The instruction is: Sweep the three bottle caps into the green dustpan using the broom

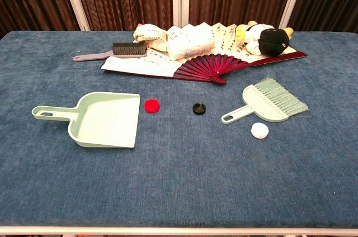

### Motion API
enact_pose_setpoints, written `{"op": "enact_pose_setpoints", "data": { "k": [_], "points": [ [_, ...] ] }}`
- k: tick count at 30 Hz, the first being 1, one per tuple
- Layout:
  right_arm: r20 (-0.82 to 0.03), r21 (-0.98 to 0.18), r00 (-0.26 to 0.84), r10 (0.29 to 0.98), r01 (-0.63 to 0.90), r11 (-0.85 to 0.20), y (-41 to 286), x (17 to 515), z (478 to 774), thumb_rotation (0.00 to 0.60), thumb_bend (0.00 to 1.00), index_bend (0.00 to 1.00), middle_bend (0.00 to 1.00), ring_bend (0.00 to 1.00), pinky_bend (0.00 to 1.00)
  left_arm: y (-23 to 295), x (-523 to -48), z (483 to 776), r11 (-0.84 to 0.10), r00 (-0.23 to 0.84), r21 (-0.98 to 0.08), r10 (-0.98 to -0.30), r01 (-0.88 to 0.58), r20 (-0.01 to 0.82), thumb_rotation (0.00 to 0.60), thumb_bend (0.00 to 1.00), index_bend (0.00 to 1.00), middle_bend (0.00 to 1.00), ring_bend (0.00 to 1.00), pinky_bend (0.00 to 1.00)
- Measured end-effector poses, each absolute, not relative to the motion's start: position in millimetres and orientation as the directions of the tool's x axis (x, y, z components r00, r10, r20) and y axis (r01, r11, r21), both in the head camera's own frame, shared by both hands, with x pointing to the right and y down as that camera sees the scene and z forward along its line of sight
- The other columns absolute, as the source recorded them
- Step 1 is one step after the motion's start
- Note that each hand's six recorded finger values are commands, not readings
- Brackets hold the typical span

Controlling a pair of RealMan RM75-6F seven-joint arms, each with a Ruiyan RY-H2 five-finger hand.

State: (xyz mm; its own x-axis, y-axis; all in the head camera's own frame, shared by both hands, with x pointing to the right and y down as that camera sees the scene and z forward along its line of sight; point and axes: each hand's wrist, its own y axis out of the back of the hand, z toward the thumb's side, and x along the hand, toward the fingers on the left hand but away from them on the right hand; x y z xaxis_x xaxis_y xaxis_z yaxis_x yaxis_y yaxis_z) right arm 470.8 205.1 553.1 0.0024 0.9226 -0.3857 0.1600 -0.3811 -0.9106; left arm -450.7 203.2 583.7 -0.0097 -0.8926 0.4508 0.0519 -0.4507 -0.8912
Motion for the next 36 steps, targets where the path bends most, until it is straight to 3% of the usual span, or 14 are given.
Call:
{"op": "enact_pose_setpoints", "data": {
  "k": [9,15,23,29,36],
  "points": [
    [-0.397,-0.902,0.041,0.917,0.167,-0.398,200.6,464.2,557.0,0.6,0.16,0.07,0.22,0.0,0.11,203.6,-450.1,584.8,-0.451,-0.016,-0.892,-0.893,0.042,0.45,0.6,0.09,0.13,0.05,0.01,0.01],
    [-0.431,-0.884,0.176,0.885,0.117,-0.453,186.1,435.8,567.0,0.6,0.16,0.11,0.24,0.0,0.11,205.3,-451.0,585.5,-0.451,-0.021,-0.892,-0.892,0.037,0.451,0.6,0.09,0.13,0.05,0.01,0.01],
    [-0.518,-0.842,0.429,0.74,-0.105,-0.529,155.2,363.1,603.2,0.6,0.03,0.32,0.27,0.03,0.14,205.4,-450.6,587.3,-0.457,-0.018,-0.888,-0.889,0.038,0.457,0.6,0.09,0.13,0.05,0.01,0.01],
    [-0.576,-0.802,0.552,0.603,-0.242,-0.546,146.4,299.0,651.6,0.6,0.12,0.35,0.27,0.03,0.15,202.0,-449.5,586.6,-0.453,-0.004,-0.89,-0.891,0.044,0.454,0.6,0.09,0.13,0.05,0.01,0.01],
    [-0.562,-0.815,0.618,0.55,-0.302,-0.494,140.9,243.1,699.0,0.6,0.18,0.41,0.3,0.05,0.16,200.6,-452.2,588.4,-0.46,-0.009,-0.887,-0.888,0.04,0.46,0.6,0.09,0.13,0.05,0.01,0.01]
  ]
}}
